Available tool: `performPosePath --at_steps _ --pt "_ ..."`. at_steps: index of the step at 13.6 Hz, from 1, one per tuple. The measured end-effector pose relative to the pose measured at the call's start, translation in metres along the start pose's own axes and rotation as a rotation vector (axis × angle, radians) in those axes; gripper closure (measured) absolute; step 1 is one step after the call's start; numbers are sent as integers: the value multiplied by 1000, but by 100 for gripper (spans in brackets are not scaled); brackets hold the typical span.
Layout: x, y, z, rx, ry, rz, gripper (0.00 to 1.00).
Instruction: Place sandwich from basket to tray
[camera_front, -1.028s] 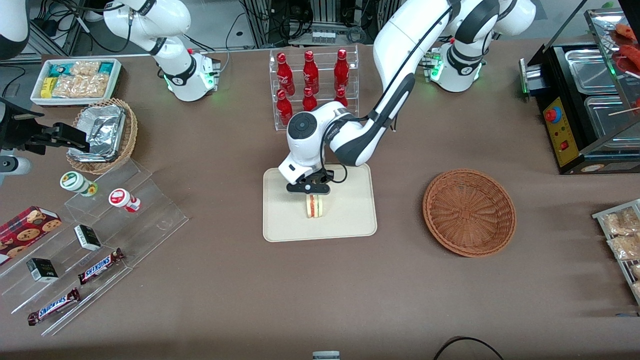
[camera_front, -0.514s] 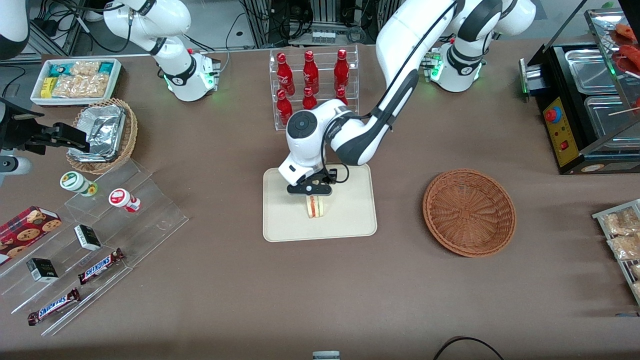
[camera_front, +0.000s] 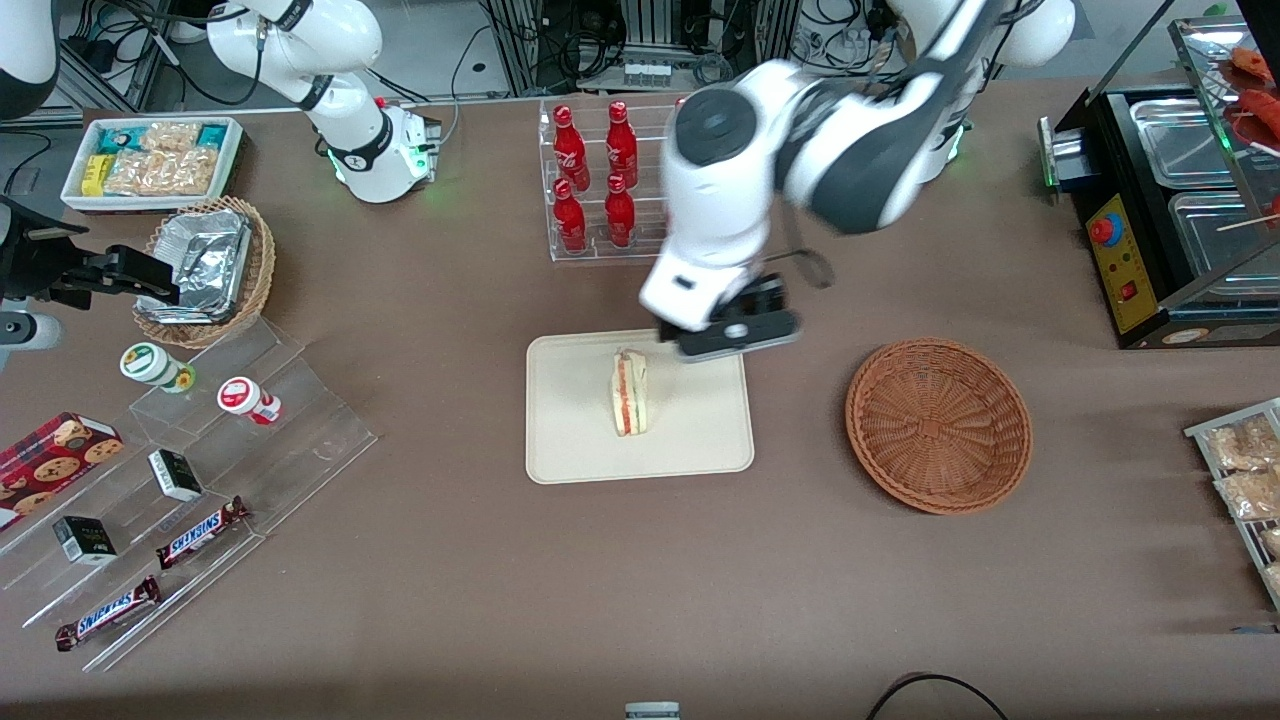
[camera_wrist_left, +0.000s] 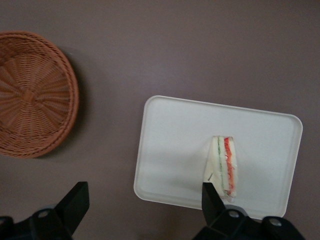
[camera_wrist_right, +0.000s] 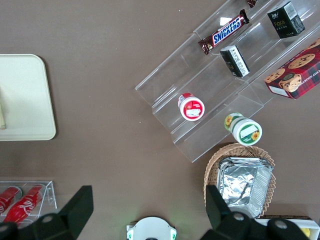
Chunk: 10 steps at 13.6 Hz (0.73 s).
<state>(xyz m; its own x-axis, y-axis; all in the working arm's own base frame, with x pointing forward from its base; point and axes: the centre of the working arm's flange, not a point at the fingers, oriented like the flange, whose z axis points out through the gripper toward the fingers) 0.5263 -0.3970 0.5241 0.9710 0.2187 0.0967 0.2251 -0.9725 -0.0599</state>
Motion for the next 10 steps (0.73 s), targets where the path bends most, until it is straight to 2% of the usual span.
performPosePath --at_steps 2,10 --pt "21 -55 -20 7 6 7 0" --pt "77 -257 -31 -25 -68 217 0"
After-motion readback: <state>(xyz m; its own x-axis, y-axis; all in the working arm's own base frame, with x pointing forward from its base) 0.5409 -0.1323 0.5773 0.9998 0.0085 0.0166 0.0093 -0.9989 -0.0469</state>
